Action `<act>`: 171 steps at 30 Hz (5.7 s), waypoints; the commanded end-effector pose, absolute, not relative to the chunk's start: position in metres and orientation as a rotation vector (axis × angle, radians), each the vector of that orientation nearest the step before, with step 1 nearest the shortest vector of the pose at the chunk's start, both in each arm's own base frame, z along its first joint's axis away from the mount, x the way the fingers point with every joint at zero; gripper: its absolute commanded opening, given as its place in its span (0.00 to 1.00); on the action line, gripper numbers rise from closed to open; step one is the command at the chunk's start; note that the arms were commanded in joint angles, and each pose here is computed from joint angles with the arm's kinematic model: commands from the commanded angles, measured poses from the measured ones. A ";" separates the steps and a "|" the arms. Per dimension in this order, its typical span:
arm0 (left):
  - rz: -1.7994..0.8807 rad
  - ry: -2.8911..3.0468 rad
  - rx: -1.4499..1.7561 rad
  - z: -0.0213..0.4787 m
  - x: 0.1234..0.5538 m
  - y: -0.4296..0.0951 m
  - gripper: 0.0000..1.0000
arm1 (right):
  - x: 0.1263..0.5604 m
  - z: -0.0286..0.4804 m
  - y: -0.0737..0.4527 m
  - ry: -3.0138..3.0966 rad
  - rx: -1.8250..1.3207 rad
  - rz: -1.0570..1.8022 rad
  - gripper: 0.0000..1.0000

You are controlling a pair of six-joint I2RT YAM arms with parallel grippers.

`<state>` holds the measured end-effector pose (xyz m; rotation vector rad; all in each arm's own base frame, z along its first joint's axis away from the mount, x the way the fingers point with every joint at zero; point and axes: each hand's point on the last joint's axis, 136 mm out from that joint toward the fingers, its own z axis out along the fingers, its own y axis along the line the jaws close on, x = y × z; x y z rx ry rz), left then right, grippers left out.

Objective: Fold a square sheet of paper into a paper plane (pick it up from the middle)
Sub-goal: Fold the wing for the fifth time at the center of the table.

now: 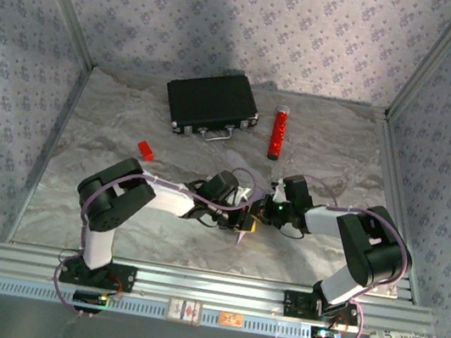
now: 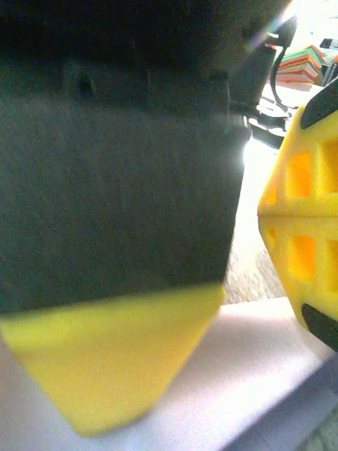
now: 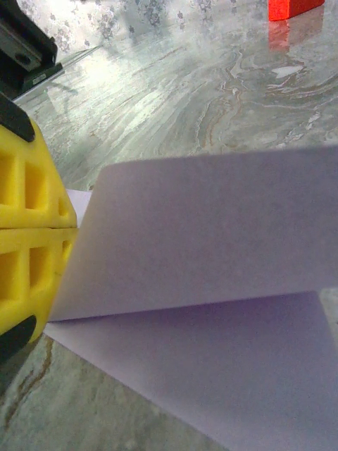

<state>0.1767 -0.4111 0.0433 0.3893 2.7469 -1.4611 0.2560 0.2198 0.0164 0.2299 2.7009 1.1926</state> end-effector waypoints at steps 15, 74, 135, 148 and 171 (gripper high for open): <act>-1.224 2.942 0.479 -0.001 0.131 -0.365 0.05 | 0.228 -0.034 0.186 2.894 0.372 0.919 0.07; -1.473 2.633 0.441 0.081 0.155 -0.388 0.04 | 0.229 -0.030 0.190 2.879 0.391 0.939 0.07; -1.121 2.945 0.387 -0.022 0.147 -0.339 0.00 | 0.253 0.017 0.216 2.796 0.244 0.836 0.10; -1.126 3.016 0.356 -0.040 0.134 -0.331 0.00 | 0.261 0.007 0.193 2.743 0.372 0.962 0.10; -1.371 2.668 0.411 0.070 0.195 -0.391 0.03 | 0.251 0.000 0.196 2.758 0.328 1.057 0.09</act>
